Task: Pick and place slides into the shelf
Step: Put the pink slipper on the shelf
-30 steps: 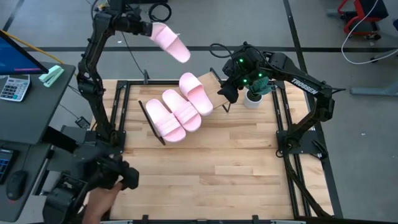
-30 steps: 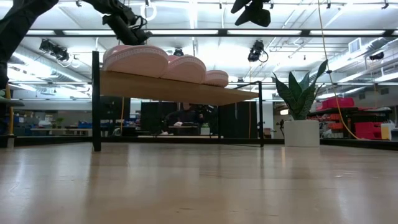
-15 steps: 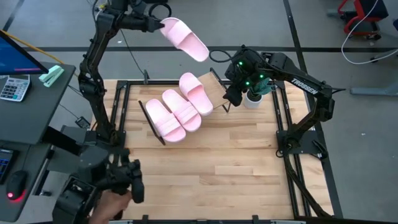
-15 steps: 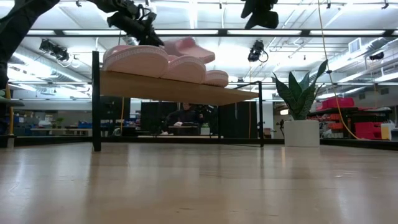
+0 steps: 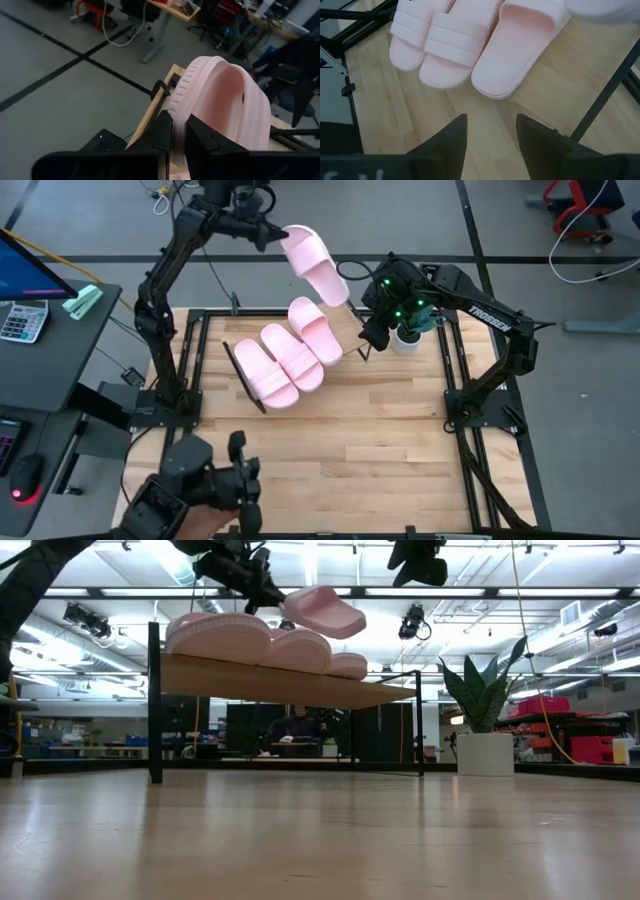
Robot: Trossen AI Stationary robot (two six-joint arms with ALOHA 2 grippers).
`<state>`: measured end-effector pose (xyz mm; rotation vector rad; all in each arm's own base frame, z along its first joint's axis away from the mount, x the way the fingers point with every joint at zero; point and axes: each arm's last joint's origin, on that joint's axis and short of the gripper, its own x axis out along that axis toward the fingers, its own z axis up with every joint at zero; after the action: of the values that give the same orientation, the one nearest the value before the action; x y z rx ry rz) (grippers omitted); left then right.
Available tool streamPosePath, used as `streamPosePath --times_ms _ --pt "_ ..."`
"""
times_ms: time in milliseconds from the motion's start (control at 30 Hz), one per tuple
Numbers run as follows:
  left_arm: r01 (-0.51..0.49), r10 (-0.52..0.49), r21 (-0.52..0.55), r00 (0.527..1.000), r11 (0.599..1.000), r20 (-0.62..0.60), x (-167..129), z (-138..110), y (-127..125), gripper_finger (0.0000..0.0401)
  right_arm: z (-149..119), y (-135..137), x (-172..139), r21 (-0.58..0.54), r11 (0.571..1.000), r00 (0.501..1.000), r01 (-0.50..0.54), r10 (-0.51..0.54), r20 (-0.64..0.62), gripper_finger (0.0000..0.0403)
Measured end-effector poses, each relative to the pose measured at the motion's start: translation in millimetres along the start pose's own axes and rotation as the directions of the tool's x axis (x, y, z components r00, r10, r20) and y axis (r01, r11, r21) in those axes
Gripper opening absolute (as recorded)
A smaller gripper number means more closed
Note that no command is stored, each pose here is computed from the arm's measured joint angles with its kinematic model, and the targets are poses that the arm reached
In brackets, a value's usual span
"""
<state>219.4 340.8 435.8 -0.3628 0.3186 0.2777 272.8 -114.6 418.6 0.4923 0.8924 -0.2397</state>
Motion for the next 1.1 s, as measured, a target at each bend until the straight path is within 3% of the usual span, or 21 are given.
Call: streamPosePath --times_ms 233,433,633,1100 --pt "0.059 -0.06 0.045 0.998 0.997 0.035 22.5 4.8 -15.7 0.003 0.0 0.1 -0.2 0.0 1.0 1.0 -0.001 0.001 0.001 0.0173" --pt "0.183 -0.184 -0.048 0.983 0.982 -0.022 57.0 -12.9 2.6 0.003 0.0 0.0 0.1 0.0 1.0 1.0 -0.001 0.001 0.0 0.017" --pt "0.215 -0.216 -0.037 0.976 0.976 -0.028 75.5 -22.5 18.0 0.003 0.0 0.2 0.1 -0.004 1.0 1.0 -0.007 0.007 -0.001 0.0165" --pt "0.265 -0.267 -0.037 0.961 0.963 -0.068 117.3 -40.1 15.8 0.0029 -0.1 0.2 -0.1 -0.004 1.0 1.0 -0.008 0.008 -0.001 0.0164"
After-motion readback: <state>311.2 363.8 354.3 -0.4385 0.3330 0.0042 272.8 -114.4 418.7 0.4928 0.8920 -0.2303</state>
